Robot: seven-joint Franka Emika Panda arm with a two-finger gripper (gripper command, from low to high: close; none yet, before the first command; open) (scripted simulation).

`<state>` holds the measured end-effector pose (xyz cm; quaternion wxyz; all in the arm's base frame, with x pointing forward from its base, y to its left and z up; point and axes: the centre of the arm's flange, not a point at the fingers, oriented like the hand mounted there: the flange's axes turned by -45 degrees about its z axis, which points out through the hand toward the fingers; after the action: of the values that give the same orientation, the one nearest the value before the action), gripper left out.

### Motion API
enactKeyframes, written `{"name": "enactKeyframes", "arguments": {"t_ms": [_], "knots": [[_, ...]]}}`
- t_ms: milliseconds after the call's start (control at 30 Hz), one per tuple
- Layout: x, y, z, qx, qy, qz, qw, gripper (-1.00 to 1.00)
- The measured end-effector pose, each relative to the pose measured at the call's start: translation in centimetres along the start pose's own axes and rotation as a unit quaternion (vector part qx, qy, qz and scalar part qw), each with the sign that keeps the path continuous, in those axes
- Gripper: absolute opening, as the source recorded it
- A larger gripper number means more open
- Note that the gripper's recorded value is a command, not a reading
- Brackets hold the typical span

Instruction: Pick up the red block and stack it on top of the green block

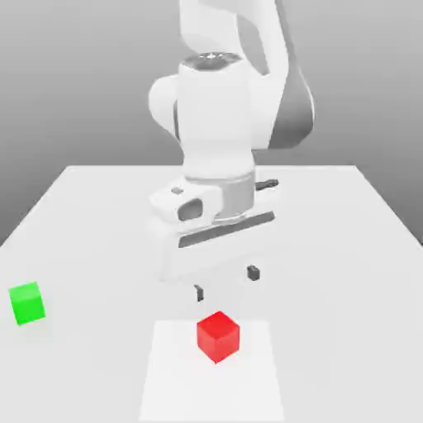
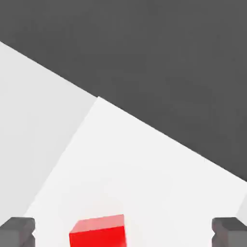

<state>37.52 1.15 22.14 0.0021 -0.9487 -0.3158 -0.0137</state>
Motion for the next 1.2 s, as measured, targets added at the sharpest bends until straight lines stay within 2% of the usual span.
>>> {"name": "enactKeyframes", "arguments": {"t_ms": [400,433,667,1100,1200], "knots": [[-0.8,-0.4,7.1,0.001,-0.012,-0.013,1.0,0.0],[-0.9,-0.5,7.6,0.002,-0.013,-0.013,1.0,-1.0],[-0.9,-0.5,7.7,0.002,-0.014,-0.013,1.0,-1.0],[-0.8,-0.3,1.3,0.002,-0.013,-0.017,1.0,-1.0],[-2.0,2.1,0.5,0.001,-0.01,-0.041,0.999,-1.0]]}}
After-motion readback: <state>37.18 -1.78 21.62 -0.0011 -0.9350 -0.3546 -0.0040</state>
